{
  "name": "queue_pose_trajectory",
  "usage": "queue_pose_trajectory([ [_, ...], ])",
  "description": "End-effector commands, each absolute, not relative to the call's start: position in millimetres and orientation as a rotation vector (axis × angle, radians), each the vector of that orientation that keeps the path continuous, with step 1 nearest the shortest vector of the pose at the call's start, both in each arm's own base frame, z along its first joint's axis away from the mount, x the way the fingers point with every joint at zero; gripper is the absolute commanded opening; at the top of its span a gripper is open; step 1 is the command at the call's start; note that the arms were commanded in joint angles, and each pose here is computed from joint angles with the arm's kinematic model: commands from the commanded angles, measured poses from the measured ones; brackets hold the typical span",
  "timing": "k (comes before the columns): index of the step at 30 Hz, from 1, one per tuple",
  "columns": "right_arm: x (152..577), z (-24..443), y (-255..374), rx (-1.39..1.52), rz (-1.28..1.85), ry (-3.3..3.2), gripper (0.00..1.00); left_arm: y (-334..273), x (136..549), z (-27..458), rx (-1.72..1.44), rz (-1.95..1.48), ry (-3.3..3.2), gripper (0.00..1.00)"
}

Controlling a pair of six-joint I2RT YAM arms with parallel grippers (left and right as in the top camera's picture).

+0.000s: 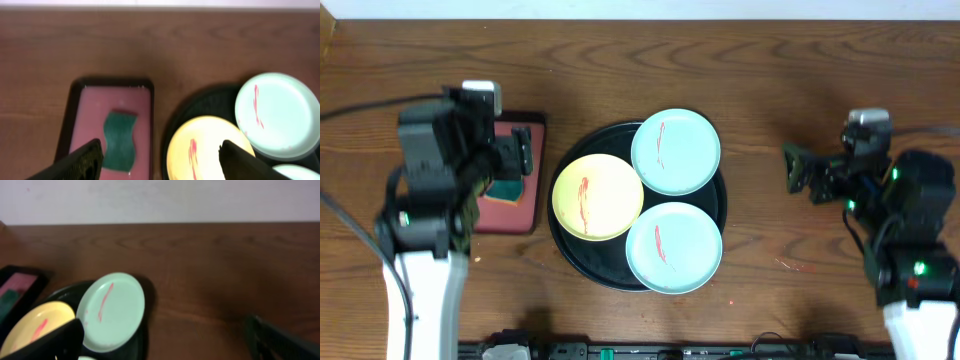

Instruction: Clean dirty plates on tray and stack at the side

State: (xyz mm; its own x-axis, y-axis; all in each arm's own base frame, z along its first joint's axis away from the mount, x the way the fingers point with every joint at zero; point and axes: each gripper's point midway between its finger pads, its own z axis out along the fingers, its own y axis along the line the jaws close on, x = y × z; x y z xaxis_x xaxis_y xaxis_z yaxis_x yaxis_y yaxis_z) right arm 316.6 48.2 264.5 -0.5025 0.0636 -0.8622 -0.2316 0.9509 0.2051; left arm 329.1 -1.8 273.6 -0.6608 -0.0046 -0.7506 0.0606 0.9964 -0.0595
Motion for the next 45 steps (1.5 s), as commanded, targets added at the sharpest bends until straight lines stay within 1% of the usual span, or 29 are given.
queue_pose_trajectory([
  [1, 328.2, 281.1, 56.7, -0.129, 0.407, 2.141, 0.99, -4.0, 346.1, 283.8, 0.037, -0.129, 2.362, 0.75],
  [8, 335.5, 271.0, 58.7, -0.085, 0.458, 2.361, 0.99, -3.0, 367.9, 285.3, 0.032, -0.140, 2.424, 0.75],
  [12, 337.5, 267.4, 62.3, -0.183, 0.450, 2.357, 0.99, -5.2, 374.1, 284.1, 0.039, -0.158, 2.415, 0.75],
  [14, 340.8, 269.4, 64.7, -0.154, 0.481, 2.346, 0.99, -9.2, 379.2, 287.1, 0.053, -0.186, 2.392, 0.75],
  [23, 365.0, 286.0, 69.5, -0.031, 0.568, 2.254, 0.99, -10.5, 369.9, 278.4, 0.049, -0.199, 2.444, 0.75],
  [25, 368.9, 279.0, 75.7, -0.006, 0.597, 2.277, 0.98, -9.7, 368.3, 276.9, 0.023, -0.202, 2.454, 0.75],
  [31, 377.5, 235.2, 127.9, -0.020, 0.686, 2.430, 0.96, 38.6, 354.1, 265.3, -0.364, 0.046, 2.501, 0.75],
  [33, 379.5, 221.8, 144.7, -0.027, 0.688, 2.482, 0.93, 50.0, 348.2, 260.7, -0.431, 0.086, 2.518, 0.75],
  [36, 380.8, 201.9, 174.8, -0.053, 0.690, 2.568, 0.86, 61.9, 341.0, 248.9, -0.501, 0.101, 2.566, 0.75],
  [38, 379.5, 188.8, 196.3, -0.081, 0.689, 2.619, 0.81, 69.5, 337.4, 236.8, -0.538, 0.114, 2.614, 0.75],
  [42, 372.6, 159.1, 239.8, -0.144, 0.660, 2.708, 0.75, 78.0, 336.6, 207.6, -0.572, 0.125, 2.724, 0.75],
  [43, 370.0, 153.1, 248.9, -0.167, 0.662, 2.720, 0.75, 78.0, 338.4, 202.0, -0.562, 0.123, 2.743, 0.74],
  [44, 367.4, 147.4, 258.3, -0.196, 0.667, 2.727, 0.78, 78.2, 340.6, 196.7, -0.562, 0.124, 2.757, 0.74],
  [45, 365.3, 142.7, 266.3, -0.221, 0.672, 2.730, 0.85, 78.7, 343.0, 191.3, -0.562, 0.125, 2.771, 0.74],
])
